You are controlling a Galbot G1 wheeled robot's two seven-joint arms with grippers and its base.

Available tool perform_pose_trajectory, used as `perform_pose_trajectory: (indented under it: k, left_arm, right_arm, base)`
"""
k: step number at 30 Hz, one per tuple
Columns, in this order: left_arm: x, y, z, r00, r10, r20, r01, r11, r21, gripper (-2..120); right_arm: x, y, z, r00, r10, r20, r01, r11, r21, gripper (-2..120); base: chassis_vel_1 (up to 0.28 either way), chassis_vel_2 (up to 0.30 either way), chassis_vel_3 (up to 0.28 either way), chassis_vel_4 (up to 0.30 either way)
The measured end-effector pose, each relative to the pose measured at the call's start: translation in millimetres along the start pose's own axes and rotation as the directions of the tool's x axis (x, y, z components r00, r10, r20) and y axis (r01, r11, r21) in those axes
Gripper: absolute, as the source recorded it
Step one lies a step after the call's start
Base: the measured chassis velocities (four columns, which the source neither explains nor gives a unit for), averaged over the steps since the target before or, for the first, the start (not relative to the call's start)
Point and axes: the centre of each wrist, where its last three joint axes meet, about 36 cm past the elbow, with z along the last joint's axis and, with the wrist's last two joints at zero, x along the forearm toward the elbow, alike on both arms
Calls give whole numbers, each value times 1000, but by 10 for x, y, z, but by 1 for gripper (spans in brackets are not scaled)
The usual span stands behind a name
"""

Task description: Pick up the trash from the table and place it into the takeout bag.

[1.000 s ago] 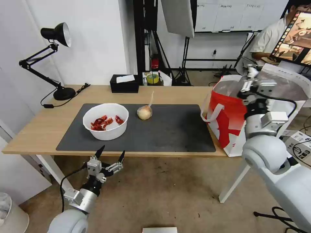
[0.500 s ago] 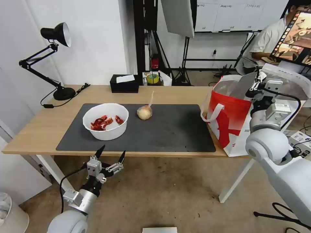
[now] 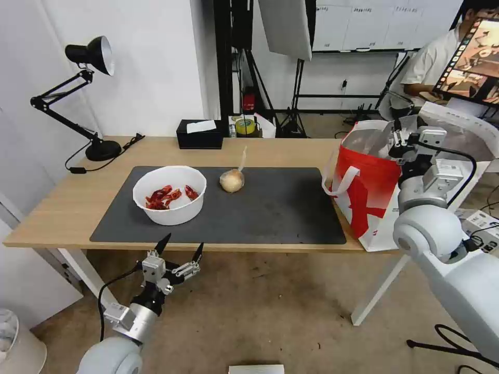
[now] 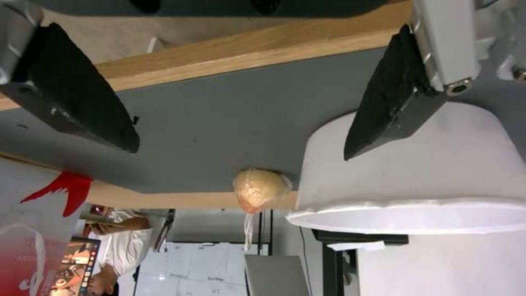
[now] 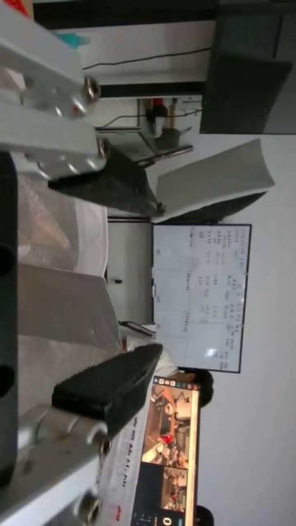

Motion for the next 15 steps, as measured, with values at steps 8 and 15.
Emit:
perform_pose_trajectory:
  k: [8, 15]
  left_arm:
    - [-5, -1, -2, 1000, 5, 0, -5, 1000, -1, 100]
    - [-9, 18, -24, 1000, 2, 5, -2, 1000, -7, 100]
  right_arm:
    - [32, 1, -59, 999, -35, -10, 35, 999, -35, 96]
    - [201, 58, -281, 975, -210, 70, 219, 965, -147, 100]
  base:
    - [0, 0, 0, 0]
    - [0, 0, 0, 0]
